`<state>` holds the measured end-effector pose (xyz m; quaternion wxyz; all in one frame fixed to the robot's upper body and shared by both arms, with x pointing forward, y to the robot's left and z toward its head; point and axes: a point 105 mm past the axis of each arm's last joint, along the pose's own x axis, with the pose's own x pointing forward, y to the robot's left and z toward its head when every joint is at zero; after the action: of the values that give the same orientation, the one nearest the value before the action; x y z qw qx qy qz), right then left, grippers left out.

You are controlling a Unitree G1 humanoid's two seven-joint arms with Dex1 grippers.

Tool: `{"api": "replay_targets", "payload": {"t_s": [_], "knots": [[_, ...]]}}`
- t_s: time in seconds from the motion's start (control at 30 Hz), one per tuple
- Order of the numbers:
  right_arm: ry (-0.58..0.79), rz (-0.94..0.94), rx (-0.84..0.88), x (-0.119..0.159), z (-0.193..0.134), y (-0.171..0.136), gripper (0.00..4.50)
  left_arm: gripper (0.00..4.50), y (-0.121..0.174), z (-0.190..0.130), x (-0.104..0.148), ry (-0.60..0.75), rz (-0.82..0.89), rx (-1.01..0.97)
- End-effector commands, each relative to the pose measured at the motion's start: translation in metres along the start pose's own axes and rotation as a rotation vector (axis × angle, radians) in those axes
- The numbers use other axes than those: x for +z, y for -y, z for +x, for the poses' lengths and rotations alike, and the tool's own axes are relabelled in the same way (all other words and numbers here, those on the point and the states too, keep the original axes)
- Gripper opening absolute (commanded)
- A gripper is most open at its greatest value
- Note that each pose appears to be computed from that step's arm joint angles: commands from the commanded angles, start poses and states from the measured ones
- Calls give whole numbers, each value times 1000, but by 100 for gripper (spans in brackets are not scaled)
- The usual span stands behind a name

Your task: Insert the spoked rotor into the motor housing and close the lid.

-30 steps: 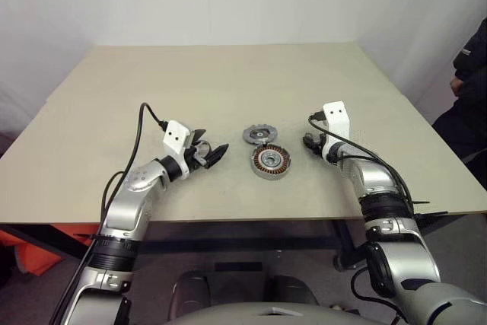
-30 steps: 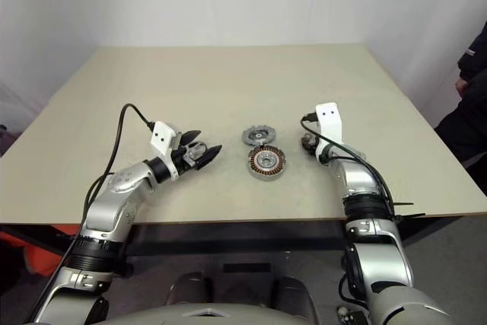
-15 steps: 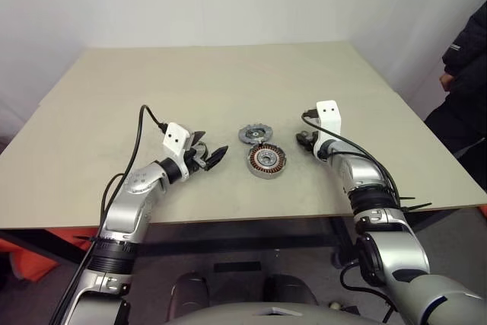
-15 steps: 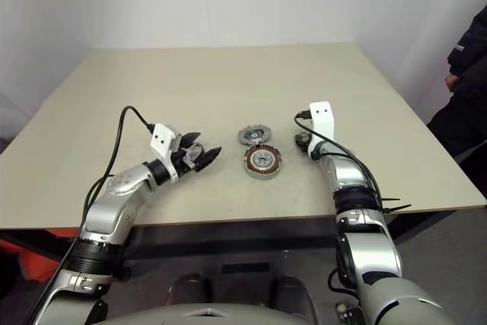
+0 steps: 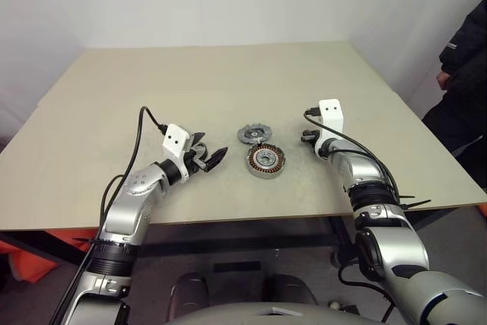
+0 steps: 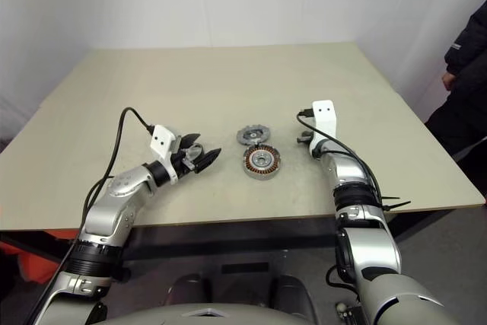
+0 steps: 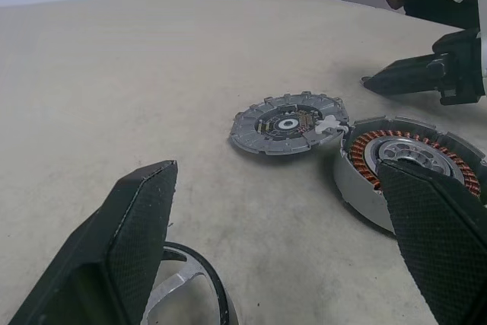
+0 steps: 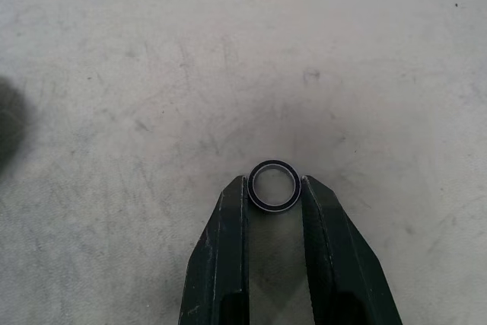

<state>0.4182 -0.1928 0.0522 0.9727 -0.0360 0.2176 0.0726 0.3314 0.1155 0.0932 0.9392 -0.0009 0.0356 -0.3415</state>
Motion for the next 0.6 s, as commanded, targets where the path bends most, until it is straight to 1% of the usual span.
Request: {"api": "replay_targets", "payload": {"t_s": [0.03,0.17,0.27,0.4,0.47,0.6], "knots": [[118,10,106,30,-6,-18,65,440,1,0,16,49,45,-1],[248,30,262,58,-26,-35,65,440,2,0,16,49,43,-2],[274,-8,369,65,-42,-41,65,440,2,0,16,49,40,-8],[210,-90,504,55,-58,-54,65,440,4,2,18,56,35,-27],[158,-176,573,44,-67,-63,65,440,5,2,19,58,33,-36],[97,-271,628,28,-73,-73,65,440,4,3,19,56,34,-40]]}}
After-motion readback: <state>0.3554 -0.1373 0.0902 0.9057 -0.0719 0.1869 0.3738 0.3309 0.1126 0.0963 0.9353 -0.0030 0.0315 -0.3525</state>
